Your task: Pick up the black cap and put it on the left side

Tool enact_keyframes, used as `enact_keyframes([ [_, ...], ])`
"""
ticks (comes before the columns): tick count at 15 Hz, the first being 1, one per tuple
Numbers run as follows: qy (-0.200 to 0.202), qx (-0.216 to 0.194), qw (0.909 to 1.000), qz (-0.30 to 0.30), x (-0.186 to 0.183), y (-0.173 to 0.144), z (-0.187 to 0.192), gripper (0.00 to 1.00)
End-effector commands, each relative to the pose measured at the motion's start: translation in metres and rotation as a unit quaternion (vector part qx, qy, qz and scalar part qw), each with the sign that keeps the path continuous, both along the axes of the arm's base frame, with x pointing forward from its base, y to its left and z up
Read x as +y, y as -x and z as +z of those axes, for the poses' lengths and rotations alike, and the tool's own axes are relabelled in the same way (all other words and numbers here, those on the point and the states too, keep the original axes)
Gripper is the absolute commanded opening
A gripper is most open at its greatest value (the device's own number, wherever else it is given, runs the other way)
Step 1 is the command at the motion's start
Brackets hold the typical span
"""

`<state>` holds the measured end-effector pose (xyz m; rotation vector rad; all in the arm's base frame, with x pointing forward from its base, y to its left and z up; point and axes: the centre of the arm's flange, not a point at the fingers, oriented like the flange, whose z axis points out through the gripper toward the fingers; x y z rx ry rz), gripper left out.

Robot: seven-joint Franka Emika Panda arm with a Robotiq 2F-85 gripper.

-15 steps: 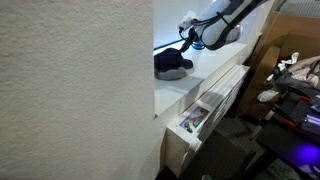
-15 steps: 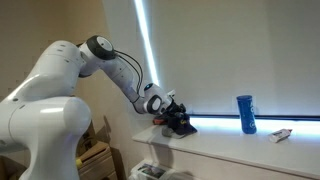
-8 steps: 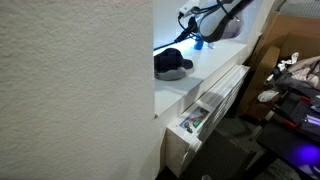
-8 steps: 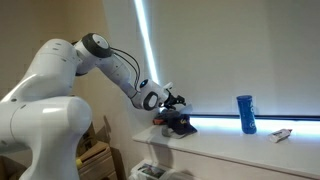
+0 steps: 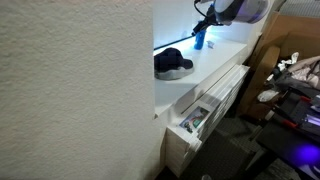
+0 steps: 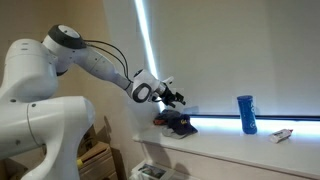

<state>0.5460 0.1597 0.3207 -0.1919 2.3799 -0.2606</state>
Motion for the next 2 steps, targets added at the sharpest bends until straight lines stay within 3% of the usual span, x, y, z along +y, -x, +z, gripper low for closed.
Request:
enact_keyframes([
  [1,-0.002,0.008,0.9999,-0.006,-0.0067,0.0049,0.0054,1.00],
  [2,-0.002,0.011,0.9999,-0.009,-0.0102,0.0082,0.0091,1.00],
])
